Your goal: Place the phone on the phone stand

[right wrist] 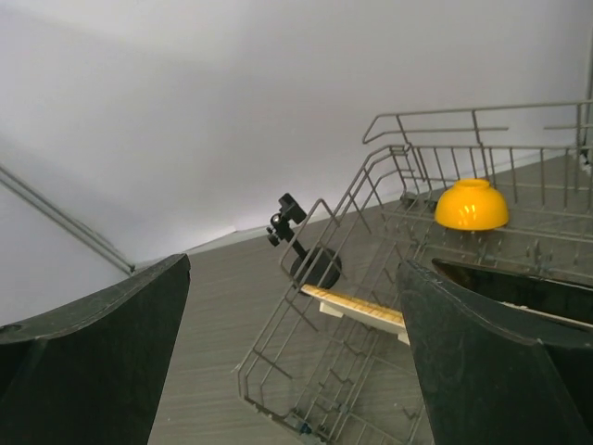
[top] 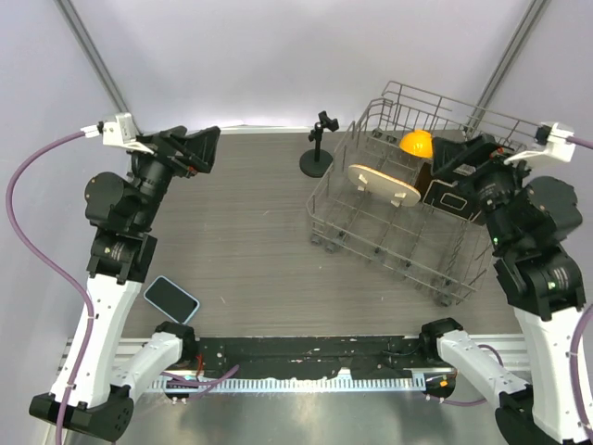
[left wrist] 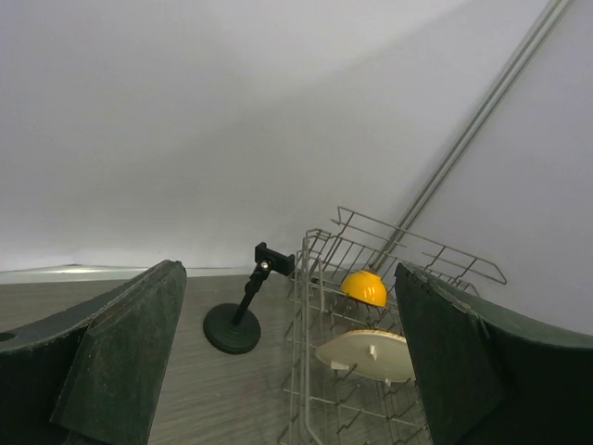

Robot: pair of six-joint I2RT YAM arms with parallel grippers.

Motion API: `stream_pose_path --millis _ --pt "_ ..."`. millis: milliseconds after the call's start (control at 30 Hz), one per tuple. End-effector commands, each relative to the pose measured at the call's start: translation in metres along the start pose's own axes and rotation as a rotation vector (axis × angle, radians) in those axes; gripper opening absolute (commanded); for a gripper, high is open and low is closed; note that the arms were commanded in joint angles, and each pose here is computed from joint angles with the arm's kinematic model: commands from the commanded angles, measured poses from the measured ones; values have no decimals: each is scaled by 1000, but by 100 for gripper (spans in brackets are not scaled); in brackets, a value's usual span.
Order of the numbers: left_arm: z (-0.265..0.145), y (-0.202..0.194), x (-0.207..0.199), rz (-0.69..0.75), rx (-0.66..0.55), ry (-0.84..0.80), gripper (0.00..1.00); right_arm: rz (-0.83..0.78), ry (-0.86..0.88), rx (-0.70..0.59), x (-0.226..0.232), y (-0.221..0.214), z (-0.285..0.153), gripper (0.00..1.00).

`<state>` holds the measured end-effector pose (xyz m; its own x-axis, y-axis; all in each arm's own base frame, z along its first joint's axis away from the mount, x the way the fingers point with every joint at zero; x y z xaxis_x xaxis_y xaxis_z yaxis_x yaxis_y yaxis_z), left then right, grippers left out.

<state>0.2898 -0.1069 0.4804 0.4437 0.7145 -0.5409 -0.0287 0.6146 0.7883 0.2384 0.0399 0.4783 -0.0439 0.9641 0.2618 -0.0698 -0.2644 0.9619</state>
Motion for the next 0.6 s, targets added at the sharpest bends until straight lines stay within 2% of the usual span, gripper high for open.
stream_pose_path --millis 0,133,333,367,467,533,567 --pt "-2 17 -13 29 -59 -40 100 60 67 4 16 -10 22 99" --pt "3 11 -8 23 -42 -30 100 125 140 -16 32 -21 43 99" --pt "14 -1 2 13 4 1 100 182 206 27 58 -61 93 99" --pt "15 -3 4 12 12 5 100 180 224 69 70 -81 107 98" --pt "21 -12 10 -7 37 22 100 179 250 88 97 -93 131 99" --pt "25 -17 12 -25 53 21 100 113 230 181 109 -134 163 99" --pt "29 -23 15 -34 69 28 100 108 240 167 121 -123 175 98"
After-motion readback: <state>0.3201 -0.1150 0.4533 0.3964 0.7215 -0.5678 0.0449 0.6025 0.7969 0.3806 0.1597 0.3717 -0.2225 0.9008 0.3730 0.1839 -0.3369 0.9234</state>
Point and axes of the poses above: each gripper's point midway between its finger pads, its own z axis out along the fingers, its own x axis along the line the jaws close on, y = z × x, the point moved 1 cm from there along -z, back along the fingers, and after that the axes turned 10 degrees about -z, right-handed, at the moved point
